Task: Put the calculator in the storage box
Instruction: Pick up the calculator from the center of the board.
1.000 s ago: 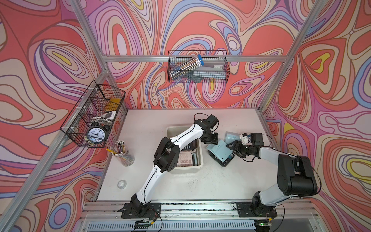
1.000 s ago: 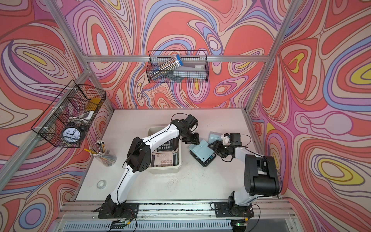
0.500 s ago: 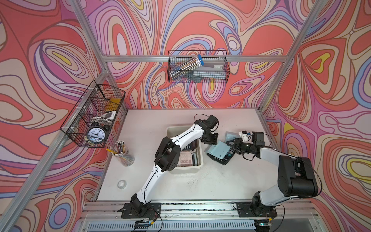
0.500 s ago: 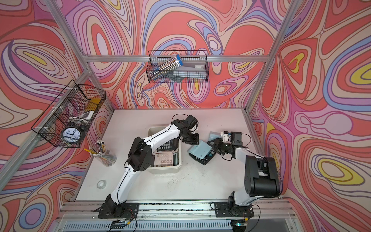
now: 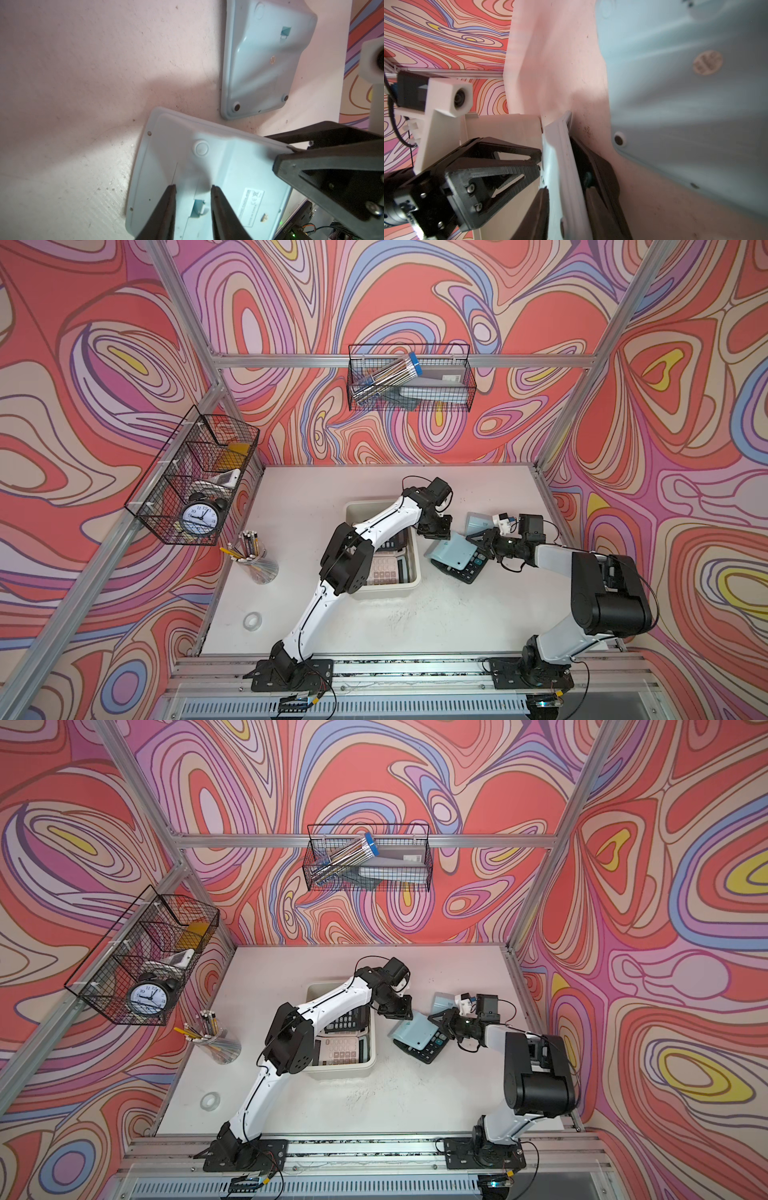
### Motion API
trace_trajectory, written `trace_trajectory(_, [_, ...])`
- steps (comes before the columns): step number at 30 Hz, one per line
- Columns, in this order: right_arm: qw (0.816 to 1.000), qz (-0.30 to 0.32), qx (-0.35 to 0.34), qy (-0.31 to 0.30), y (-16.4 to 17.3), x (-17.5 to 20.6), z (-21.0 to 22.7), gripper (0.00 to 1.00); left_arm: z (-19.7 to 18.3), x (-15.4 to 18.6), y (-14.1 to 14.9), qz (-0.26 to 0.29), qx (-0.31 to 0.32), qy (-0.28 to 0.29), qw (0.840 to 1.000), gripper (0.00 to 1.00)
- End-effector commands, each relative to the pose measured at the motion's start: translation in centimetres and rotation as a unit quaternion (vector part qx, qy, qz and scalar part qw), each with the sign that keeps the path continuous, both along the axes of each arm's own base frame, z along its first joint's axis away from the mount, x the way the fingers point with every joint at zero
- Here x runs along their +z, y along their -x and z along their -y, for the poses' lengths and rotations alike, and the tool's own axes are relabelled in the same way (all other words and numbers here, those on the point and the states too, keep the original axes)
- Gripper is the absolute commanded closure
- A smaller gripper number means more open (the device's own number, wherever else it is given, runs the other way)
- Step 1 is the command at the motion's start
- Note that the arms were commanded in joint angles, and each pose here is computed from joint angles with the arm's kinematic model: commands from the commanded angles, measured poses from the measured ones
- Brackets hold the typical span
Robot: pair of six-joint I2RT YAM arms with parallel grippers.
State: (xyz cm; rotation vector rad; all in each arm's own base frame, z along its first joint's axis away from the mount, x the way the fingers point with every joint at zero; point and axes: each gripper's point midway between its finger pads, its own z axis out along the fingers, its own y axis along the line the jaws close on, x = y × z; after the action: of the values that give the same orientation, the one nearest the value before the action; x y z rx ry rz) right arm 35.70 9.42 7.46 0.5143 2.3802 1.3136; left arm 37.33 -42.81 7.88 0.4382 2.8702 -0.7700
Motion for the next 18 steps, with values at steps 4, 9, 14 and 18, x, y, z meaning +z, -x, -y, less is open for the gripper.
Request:
trace_trajectory(4, [1.0, 0.013, 0.019, -0.006, -0.5, 0.7, -1.0, 0.73, 1.0, -0.6, 0.4, -0.015, -0.007, 0.015, 1.0, 0.67])
trace_trajectory(9, [1.0, 0.018, 0.022, -0.001, -0.5, 1.3, -1.3, 0.9, 1.1, 0.8, 0.4, -0.007, -0.006, 0.024, 1.0, 0.68])
trace_trajectory(14, [0.999, 0.033, 0.016, 0.023, -0.5, 2.9, -0.9, 0.97, 0.8, 5.8, 0.0, 0.033, -0.003, 0.046, 0.998, 0.63])
trace_trajectory(18, [0.998, 0.047, 0.015, 0.033, -0.3, 4.4, -0.7, 1.0, -0.6, 10.3, -0.2, 0.071, 0.005, 0.056, 0.996, 0.59])
